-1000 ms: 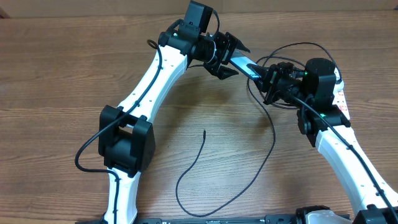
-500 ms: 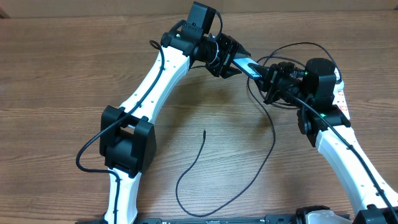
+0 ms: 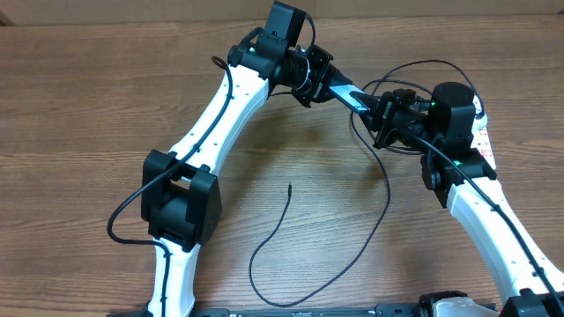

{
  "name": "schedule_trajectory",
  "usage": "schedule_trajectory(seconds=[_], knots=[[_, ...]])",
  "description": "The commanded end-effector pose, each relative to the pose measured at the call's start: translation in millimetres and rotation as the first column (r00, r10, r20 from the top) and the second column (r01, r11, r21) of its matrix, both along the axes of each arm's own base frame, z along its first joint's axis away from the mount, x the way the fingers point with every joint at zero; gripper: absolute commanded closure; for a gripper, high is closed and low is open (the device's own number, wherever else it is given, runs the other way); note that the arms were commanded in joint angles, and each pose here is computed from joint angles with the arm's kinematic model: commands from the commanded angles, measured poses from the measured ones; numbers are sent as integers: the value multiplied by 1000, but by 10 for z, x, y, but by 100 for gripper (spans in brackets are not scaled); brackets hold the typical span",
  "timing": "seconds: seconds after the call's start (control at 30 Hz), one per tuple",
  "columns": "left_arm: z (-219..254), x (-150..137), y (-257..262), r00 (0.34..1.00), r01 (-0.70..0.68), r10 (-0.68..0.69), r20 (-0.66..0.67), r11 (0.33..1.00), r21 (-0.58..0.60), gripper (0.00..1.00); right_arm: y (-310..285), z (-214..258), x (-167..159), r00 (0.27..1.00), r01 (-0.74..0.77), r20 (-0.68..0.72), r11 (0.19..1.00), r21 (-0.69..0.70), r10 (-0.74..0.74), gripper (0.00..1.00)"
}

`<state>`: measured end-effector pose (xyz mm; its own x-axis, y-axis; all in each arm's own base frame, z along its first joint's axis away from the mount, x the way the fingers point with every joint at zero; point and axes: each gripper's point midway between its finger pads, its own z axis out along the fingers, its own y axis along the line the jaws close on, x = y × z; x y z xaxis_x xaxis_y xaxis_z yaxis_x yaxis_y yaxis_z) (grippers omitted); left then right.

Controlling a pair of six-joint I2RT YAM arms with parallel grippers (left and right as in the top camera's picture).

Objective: Plug charger to phone and switch on socket

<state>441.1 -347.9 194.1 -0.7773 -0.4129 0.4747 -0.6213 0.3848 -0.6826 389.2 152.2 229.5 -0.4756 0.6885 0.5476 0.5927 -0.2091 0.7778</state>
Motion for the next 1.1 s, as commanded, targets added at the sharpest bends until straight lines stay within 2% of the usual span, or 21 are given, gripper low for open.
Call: schedule_trajectory(seconds=[0.0, 0.23, 0.5, 0.73, 0.83, 0.97, 1.07], knots=[[69, -59, -99, 1000, 24, -24, 16, 1000, -7, 83, 79, 188, -20, 997, -47, 58, 999, 18, 46, 96], [68, -73, -117, 999, 27, -27, 16, 1000, -7, 96, 79, 188, -20, 997, -48, 58, 999, 17, 46, 96], [70, -82, -124, 999, 32, -32, 18, 999, -7, 96, 79, 188, -20, 997, -48, 60, 999, 16, 47, 96], [66, -88, -123, 999, 33, -33, 15, 999, -6, 96, 78, 188, -20, 997, -48, 60, 999, 15, 47, 90], [66, -88, -121, 999, 37, -37, 21, 999, -6, 96, 78, 190, -19, 996, -51, 70, 999, 7, 51, 82], [66, -82, -118, 999, 35, -35, 22, 999, -6, 96, 78, 196, -17, 993, -60, 99, 998, -18, 62, 59], [67, -79, -113, 999, 35, -35, 22, 999, -6, 96, 78, 196, -17, 993, -61, 99, 998, -18, 62, 46]])
